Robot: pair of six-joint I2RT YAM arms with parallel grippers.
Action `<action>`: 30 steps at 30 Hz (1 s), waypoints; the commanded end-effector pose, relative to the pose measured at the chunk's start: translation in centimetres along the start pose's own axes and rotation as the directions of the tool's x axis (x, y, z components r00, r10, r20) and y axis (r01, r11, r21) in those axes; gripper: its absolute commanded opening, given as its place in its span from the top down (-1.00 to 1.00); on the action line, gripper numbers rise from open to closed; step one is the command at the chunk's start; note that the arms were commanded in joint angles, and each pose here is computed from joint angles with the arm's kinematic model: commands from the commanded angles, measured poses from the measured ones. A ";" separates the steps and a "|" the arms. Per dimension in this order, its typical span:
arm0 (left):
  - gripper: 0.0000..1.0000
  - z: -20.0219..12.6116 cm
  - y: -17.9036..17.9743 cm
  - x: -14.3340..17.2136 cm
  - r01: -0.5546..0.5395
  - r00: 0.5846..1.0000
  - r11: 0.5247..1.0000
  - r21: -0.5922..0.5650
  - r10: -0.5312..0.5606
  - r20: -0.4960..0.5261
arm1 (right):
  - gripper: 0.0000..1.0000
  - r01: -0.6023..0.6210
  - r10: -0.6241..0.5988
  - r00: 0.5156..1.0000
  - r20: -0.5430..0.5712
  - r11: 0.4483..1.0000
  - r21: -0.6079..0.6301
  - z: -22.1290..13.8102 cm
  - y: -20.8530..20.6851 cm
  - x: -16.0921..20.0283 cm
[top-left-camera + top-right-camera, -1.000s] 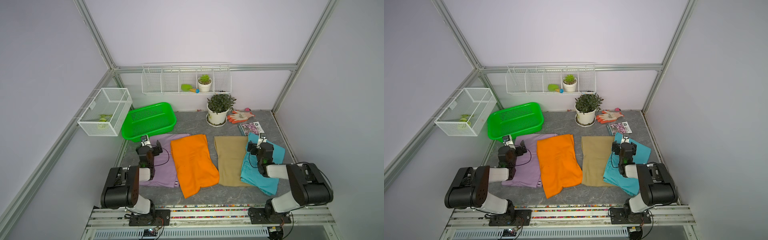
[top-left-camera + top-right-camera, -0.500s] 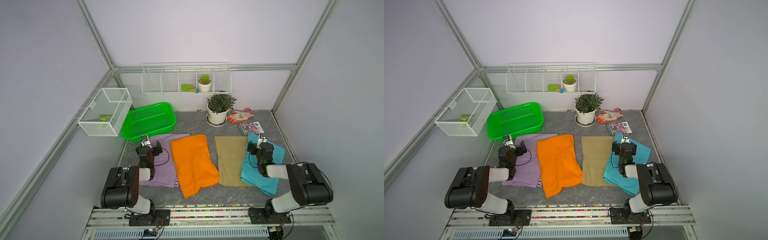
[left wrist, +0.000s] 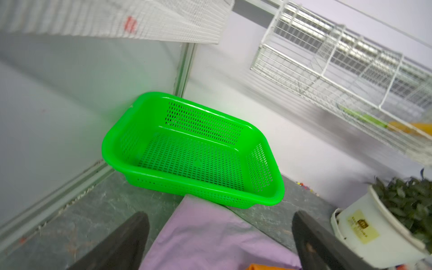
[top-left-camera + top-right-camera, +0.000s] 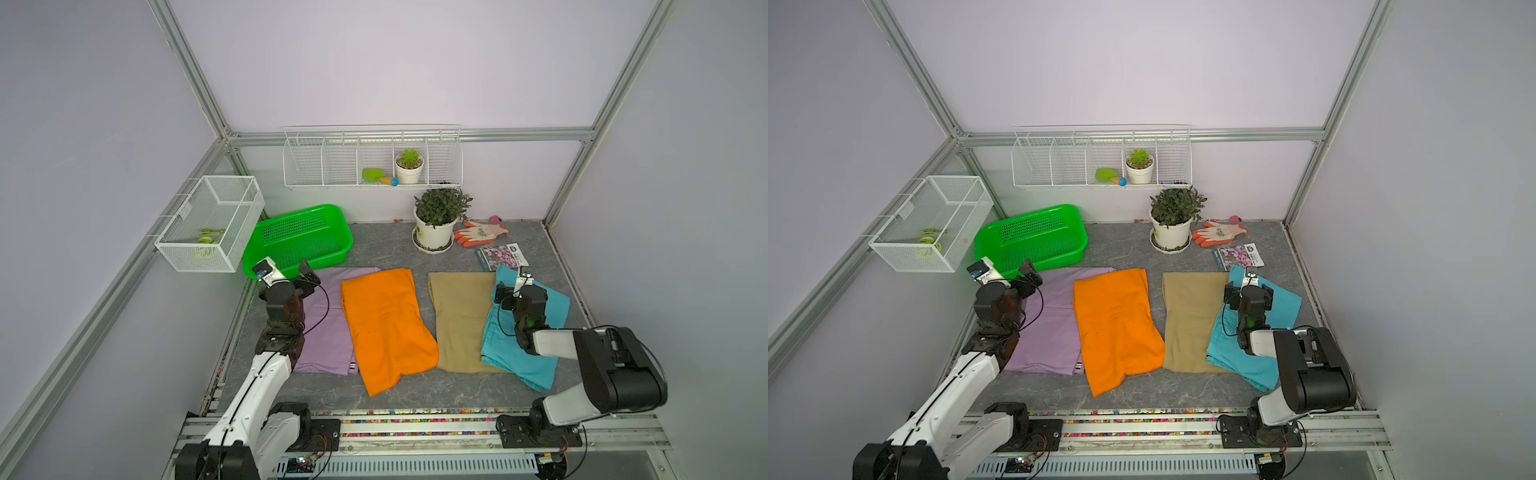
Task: Put the folded long pants in the basket
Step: Pick up the basket from the center of the board.
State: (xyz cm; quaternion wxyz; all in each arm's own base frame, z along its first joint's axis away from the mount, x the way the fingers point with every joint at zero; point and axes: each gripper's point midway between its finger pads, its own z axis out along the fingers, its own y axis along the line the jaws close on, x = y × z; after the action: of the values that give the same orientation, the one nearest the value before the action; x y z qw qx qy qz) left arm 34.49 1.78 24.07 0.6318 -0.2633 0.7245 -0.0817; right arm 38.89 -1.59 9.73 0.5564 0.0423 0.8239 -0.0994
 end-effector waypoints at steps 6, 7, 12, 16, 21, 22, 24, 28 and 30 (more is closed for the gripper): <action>-0.96 -4.0 -1.9 2.2 0.283 0.908 0.957 0.056 -0.249 -0.337 | -0.98 -0.288 0.289 0.956 -0.048 0.957 0.029 -4.8 0.3 -4.9; -0.94 -4.1 -1.8 2.2 0.279 0.898 0.960 0.032 -0.249 -0.363 | -0.98 -0.400 0.403 0.913 -0.062 0.915 0.059 -5.2 -0.4 -4.7; -0.73 -1.5 -1.8 4.3 0.269 0.803 0.956 -0.115 -0.289 -0.521 | -0.86 -0.476 0.413 0.878 -0.244 0.811 -0.341 -7.5 5.5 -6.6; -0.67 3.0 -1.6 5.2 0.264 0.807 0.950 -0.166 -0.312 -0.501 | -0.84 -0.478 0.336 0.863 -0.378 0.785 -0.394 -8.9 7.9 -5.5; -0.62 8.5 -0.9 7.4 0.287 0.731 0.903 -0.321 -0.422 -0.536 | -0.81 -0.449 0.236 0.864 -0.444 0.760 -0.470 -10.6 10.3 -4.2; -0.61 9.4 -0.9 7.7 0.288 0.722 0.896 -0.337 -0.434 -0.539 | -0.81 -0.442 0.223 0.867 -0.446 0.760 -0.477 -10.8 10.5 -4.1; -0.60 11.1 -0.8 8.4 0.312 0.701 0.871 -0.380 -0.481 -0.526 | -0.81 -0.437 0.210 0.865 -0.457 0.762 -0.478 -11.0 10.8 -3.4; -0.58 13.6 -0.5 8.7 0.372 0.689 0.828 -0.420 -0.550 -0.473 | -0.80 -0.450 0.200 0.853 -0.482 0.749 -0.486 -11.4 11.3 -2.6; -0.57 14.9 -0.4 9.3 0.393 0.671 0.807 -0.440 -0.579 -0.463 | -0.80 -0.462 0.199 0.845 -0.496 0.739 -0.491 -11.5 11.6 -2.4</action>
State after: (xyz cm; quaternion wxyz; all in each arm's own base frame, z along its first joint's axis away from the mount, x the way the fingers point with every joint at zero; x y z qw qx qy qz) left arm 46.51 -0.44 13.10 0.2834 -0.4691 0.8123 -0.1995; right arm 32.33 11.48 15.75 0.3874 0.0438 0.8824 0.2633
